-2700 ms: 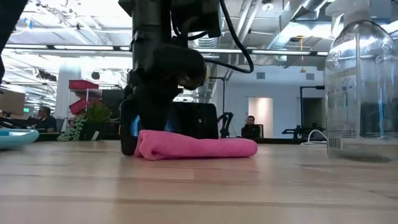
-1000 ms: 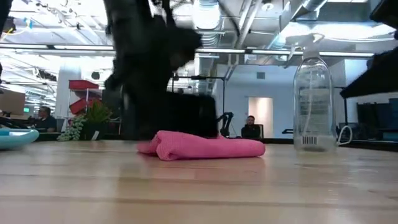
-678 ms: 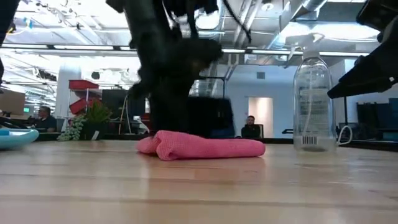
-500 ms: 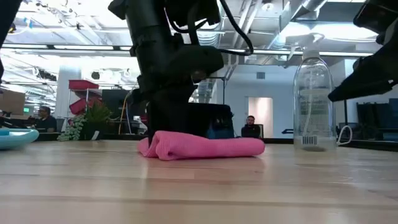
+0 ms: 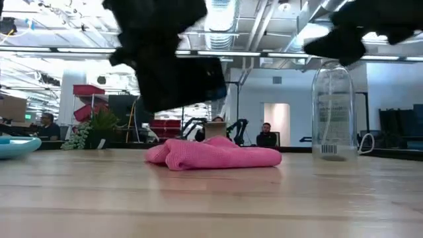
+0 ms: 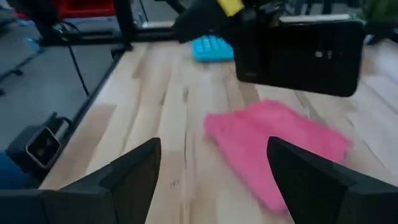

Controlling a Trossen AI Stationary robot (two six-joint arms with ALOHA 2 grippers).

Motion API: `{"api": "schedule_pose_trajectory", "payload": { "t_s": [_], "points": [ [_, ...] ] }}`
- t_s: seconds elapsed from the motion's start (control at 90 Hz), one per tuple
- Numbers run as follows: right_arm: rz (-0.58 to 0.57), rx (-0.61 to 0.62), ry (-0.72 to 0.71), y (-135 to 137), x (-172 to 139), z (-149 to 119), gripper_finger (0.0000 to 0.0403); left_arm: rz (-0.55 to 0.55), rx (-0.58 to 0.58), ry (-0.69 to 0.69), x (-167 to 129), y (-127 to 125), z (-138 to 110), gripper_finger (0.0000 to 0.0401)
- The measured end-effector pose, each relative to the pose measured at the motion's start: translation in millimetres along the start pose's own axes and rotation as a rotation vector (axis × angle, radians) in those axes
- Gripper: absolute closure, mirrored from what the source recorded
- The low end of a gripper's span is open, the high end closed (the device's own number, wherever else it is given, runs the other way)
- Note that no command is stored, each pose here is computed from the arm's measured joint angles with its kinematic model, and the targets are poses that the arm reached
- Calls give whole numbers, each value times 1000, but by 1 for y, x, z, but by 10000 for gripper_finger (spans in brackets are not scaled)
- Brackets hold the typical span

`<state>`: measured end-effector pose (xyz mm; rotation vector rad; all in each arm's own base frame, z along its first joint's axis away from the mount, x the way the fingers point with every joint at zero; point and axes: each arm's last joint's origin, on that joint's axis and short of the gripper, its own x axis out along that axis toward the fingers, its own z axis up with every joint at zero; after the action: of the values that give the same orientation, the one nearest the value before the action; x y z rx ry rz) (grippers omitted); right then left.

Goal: Apply microfiber cloth
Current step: Wipe the black cellphone with the pink microfiber cloth

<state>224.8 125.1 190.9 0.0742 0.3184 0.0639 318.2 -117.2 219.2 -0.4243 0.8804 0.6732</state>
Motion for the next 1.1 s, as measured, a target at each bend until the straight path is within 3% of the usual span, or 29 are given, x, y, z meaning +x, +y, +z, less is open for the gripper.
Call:
{"api": "schedule_pose_trajectory", "payload": {
  "t_s": [0.111,0.2,0.378,0.478,0.689,0.911,1.011,1.1],
  "points": [
    [30,3,18,-14,11,1,121,-65,-68,-34,8,12,-25,393],
    [80,-6,37,-23,23,-2,121,-202,-168,-83,10,24,-42,393],
    [104,-75,131,-30,69,-10,121,-452,-324,-196,19,50,-73,393],
    [72,-110,132,-37,98,-4,121,-529,-386,-254,22,57,-81,393],
    [-30,-101,229,-70,145,-10,121,-506,-405,-259,23,63,-95,393],
    [55,-29,337,-93,167,-41,127,-506,-407,-276,20,62,-100,391],
    [68,-11,362,-96,170,-50,163,-501,-411,-291,19,62,-101,391],
    [68,10,384,-93,170,-55,230,-502,-412,-298,18,61,-102,391]
  ]
}}
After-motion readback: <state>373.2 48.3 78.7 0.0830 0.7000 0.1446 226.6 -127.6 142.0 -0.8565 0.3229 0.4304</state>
